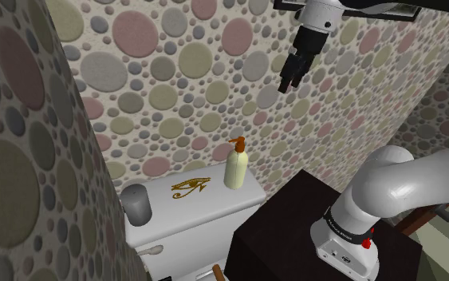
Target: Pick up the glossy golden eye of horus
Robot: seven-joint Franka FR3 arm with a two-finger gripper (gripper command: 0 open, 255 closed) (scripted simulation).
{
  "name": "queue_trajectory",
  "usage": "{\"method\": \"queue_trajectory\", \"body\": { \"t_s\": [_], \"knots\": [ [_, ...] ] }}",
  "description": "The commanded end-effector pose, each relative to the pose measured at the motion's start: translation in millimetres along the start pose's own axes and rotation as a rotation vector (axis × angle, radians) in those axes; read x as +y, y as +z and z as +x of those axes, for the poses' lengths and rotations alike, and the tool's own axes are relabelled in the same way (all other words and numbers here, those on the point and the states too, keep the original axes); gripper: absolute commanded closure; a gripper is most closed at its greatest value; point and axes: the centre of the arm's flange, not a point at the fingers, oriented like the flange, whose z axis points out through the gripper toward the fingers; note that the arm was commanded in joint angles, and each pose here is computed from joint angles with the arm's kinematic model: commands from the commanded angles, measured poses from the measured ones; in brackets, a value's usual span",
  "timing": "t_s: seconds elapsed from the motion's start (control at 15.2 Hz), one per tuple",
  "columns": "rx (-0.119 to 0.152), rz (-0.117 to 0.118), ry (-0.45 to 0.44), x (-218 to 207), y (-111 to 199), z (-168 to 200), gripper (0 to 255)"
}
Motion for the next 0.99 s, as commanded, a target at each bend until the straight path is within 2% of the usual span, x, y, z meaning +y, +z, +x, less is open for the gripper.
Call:
{"method": "queue_trajectory", "body": {
  "t_s": [0.0, 0.92],
  "knots": [
    [0.0, 0.0, 0.0, 0, 0, 0, 0],
    [0.02, -0.005, -0.461, -74, 149, 76, 0]
  ]
}}
